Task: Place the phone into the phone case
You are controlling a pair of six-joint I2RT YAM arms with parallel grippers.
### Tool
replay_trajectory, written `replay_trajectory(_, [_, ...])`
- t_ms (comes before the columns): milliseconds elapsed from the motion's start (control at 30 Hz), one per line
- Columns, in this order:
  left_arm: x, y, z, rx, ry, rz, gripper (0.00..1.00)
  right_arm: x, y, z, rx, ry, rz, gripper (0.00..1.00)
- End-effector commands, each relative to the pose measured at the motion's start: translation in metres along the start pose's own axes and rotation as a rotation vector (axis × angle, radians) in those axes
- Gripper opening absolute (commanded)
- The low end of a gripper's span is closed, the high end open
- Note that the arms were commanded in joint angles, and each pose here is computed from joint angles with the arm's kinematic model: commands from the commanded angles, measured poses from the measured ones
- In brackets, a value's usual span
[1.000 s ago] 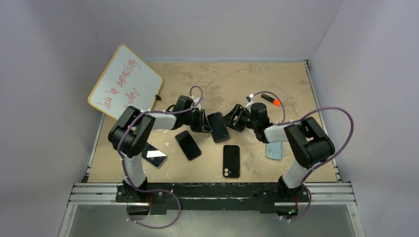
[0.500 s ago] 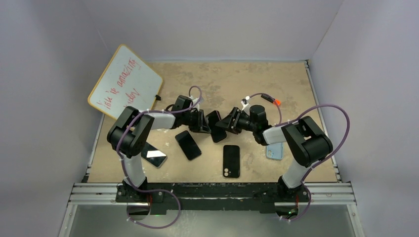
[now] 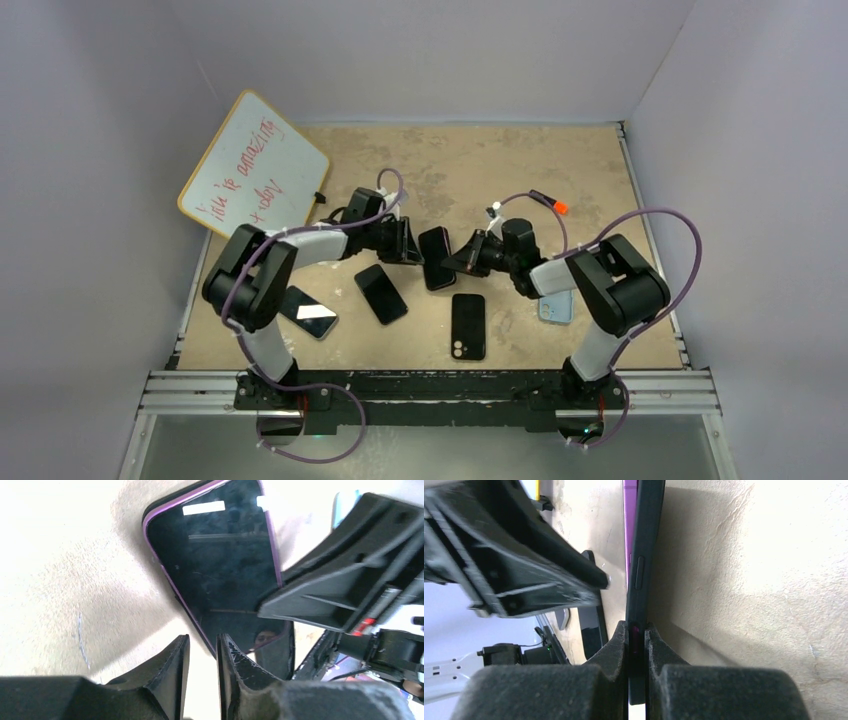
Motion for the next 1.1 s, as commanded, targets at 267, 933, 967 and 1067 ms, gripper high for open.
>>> replay_trajectory(267, [0.140,-0.058,-0.041,-0.139,-0.281,0.172,0.66,0.048,0.065,-0.029,0.256,-0.146,-0.199,0.00])
replay_trajectory(933, [0.219,-0.121,-0.001,-0.297,-0.334,0.720,0.88,0.132,0.166,-0.026,0.458,-0.331,-0.714,0.00])
replay_trajectory(967, [0.220,-0.122,-0.001,-0.296,-0.340,0.744,0.88,0.133,0.169,-0.026,0.458,-0.329,-0.738,0.00])
replay_trajectory(1067, [0.220,-0.123,0.000,-0.288,-0.347,0.787,0.88,0.129,0.177,-0.027,0.456,-0.306,-0.763,0.00])
Point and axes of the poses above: each gripper's point midway between its finger pads, its own x axis back along the fingers, its own y axis along the line the jaws close on, z = x × y, the point moved 10 cm from there along x, back along the fingers, and after that the axes turned 10 degrees about x, right-handed, at the moved point
